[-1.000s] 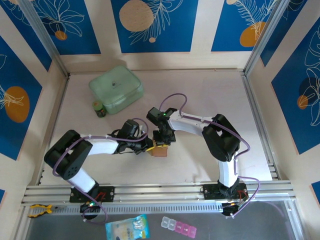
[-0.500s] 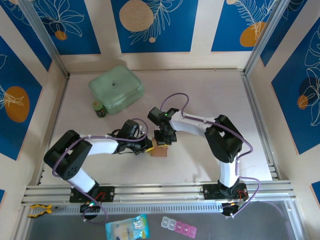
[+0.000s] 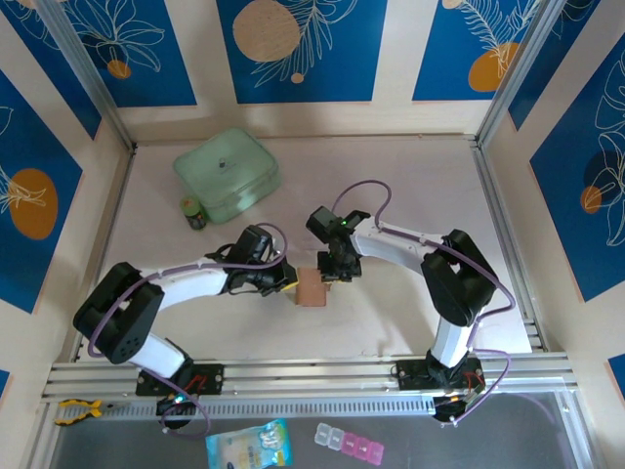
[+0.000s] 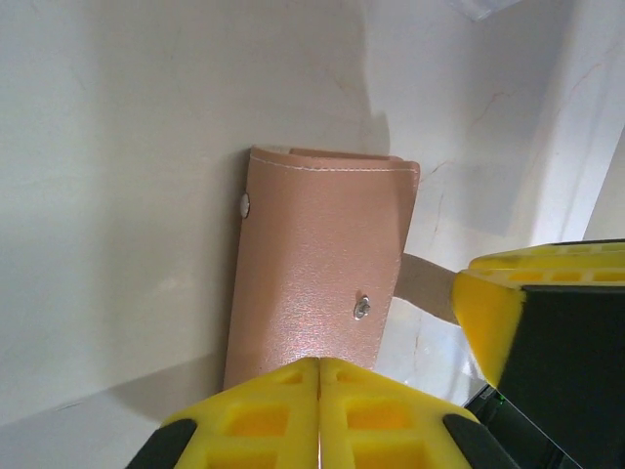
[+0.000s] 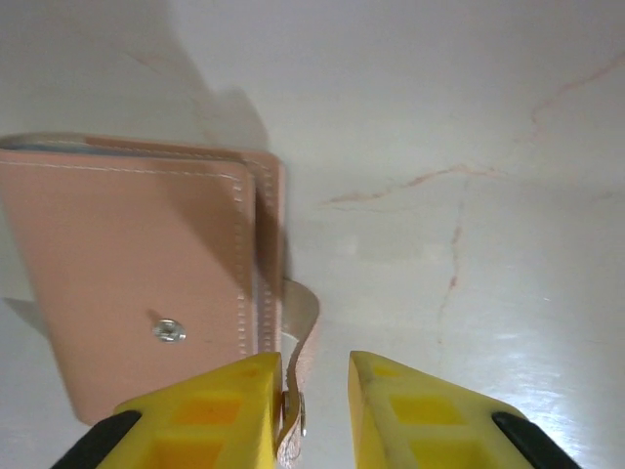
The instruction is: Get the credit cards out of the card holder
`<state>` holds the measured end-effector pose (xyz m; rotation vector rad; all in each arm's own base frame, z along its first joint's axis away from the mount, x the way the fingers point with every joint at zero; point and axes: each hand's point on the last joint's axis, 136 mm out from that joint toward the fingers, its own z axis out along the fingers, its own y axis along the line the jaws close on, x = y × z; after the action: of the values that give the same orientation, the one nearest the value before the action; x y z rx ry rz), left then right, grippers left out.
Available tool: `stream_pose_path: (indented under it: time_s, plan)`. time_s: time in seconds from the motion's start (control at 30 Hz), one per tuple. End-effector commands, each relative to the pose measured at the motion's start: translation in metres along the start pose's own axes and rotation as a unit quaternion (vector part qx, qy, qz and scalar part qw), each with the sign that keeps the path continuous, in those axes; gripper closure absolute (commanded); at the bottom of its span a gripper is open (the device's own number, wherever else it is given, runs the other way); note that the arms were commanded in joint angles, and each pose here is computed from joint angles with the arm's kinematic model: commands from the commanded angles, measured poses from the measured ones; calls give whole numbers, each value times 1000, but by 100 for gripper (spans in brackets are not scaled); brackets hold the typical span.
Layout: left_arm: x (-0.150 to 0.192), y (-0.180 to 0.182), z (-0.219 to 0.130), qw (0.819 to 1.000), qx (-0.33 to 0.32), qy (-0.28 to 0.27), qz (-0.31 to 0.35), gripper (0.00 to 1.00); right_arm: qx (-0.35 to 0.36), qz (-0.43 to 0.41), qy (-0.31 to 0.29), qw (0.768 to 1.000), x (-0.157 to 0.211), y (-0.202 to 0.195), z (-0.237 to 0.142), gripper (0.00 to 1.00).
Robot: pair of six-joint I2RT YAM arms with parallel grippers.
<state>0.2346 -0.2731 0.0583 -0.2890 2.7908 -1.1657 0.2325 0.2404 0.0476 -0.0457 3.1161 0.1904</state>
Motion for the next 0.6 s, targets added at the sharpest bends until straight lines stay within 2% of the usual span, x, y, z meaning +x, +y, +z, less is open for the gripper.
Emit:
stream_pose_path:
  time_s: [0.0, 0.57]
  plan:
    - [-5, -4, -4, 1000, -4, -3, 7, 91, -18, 8, 1, 1000, 3, -1, -2, 75]
    - [-8, -12, -7, 1000, 0, -7, 11, 91, -70, 22, 11, 997, 7, 8, 24, 77]
